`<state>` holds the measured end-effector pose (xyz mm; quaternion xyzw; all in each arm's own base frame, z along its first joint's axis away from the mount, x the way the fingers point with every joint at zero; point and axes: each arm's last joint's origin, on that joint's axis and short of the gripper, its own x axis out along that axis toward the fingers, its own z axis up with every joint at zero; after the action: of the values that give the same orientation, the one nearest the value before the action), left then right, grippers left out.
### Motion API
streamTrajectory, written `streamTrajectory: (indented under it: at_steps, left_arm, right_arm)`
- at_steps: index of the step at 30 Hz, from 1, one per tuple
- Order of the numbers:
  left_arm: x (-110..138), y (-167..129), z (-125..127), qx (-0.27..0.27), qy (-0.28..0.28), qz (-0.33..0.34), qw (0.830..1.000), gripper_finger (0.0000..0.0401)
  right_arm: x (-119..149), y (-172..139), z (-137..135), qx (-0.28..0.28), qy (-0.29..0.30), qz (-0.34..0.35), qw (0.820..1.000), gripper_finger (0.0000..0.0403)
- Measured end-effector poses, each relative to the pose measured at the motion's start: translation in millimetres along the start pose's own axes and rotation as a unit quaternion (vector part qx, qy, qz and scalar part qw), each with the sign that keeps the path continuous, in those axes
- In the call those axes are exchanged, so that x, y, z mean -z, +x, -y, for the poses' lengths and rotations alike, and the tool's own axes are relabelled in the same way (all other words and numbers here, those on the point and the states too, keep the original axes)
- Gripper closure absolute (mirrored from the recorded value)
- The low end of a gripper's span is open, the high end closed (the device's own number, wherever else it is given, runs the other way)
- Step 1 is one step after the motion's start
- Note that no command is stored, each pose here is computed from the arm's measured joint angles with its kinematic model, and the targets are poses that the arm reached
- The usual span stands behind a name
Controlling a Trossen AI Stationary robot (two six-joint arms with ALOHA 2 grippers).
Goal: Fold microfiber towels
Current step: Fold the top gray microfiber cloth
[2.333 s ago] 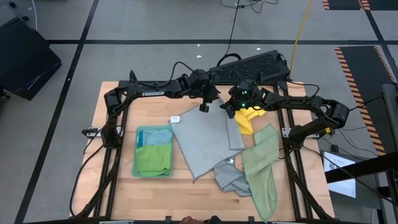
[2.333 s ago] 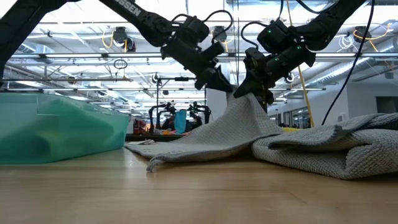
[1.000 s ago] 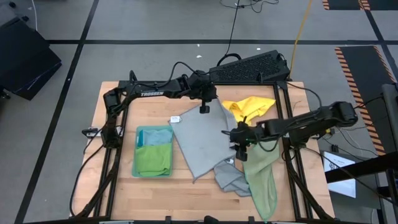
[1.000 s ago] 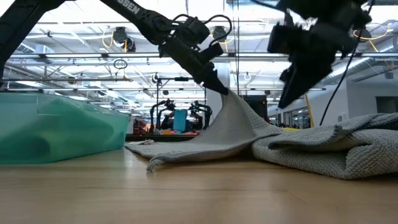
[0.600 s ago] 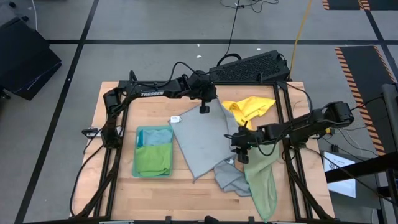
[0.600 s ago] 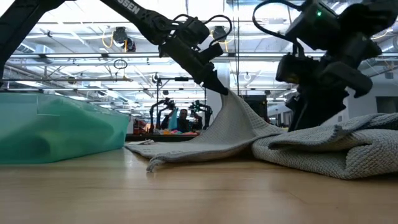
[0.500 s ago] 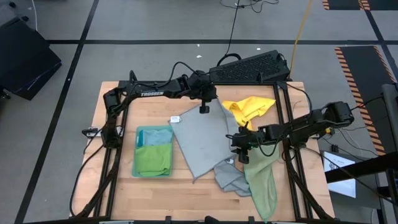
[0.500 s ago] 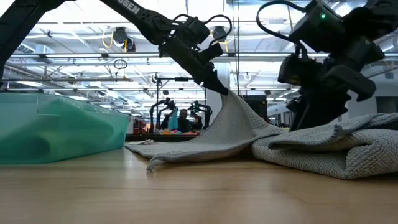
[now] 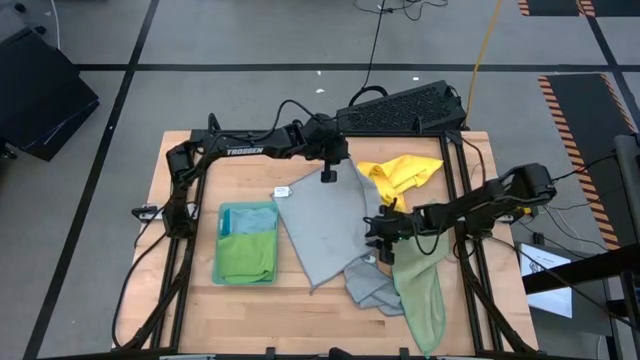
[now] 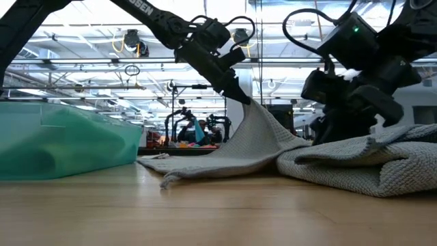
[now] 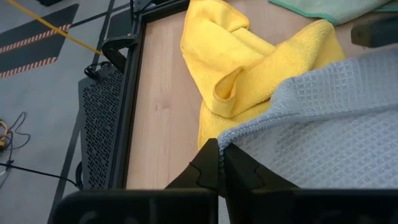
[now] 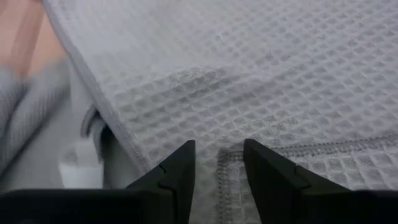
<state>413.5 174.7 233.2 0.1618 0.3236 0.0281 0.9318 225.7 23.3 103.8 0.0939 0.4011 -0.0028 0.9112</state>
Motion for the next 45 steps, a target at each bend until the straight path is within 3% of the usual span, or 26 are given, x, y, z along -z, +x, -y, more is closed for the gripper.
streamTrajectory:
  at_steps: [9, 16, 24, 30, 38, 41, 45]
  left_arm:
    - [1, 0, 2, 0.008, -0.006, -0.01, 1.0, 0.0393]
    - [2, 0, 3, 0.007, -0.007, -0.014, 1.0, 0.039]
    - [0, -2, 7, 0.01, -0.012, -0.024, 1.0, 0.0392]
    - [-18, -30, 12, 0.012, -0.051, -0.014, 0.999, 0.0394]
    - [-58, -88, 29, 0.022, -0.125, 0.041, 0.991, 0.0394]
    - [-76, -107, 42, 0.034, -0.149, 0.077, 0.985, 0.0393]
    - [-99, -130, 68, 0.053, -0.175, 0.117, 0.976, 0.0396]
  right_arm:
    - [0, -1, 1, 0.004, 0.02, -0.003, 1.0, 0.0328]
    - [1, -8, 2, 0.008, 0.028, -0.015, 0.999, 0.0393]
    - [-7, -22, 8, 0.012, 0.083, 0.01, 0.996, 0.0401]
    - [-24, -55, 11, -0.003, 0.164, 0.083, 0.983, 0.0402]
    - [-49, -115, 3, -0.073, 0.272, 0.201, 0.938, 0.0402]
    - [-64, -140, -1, -0.085, 0.283, 0.221, 0.929, 0.0402]
    - [-86, -173, -7, -0.082, 0.269, 0.218, 0.935, 0.0403]
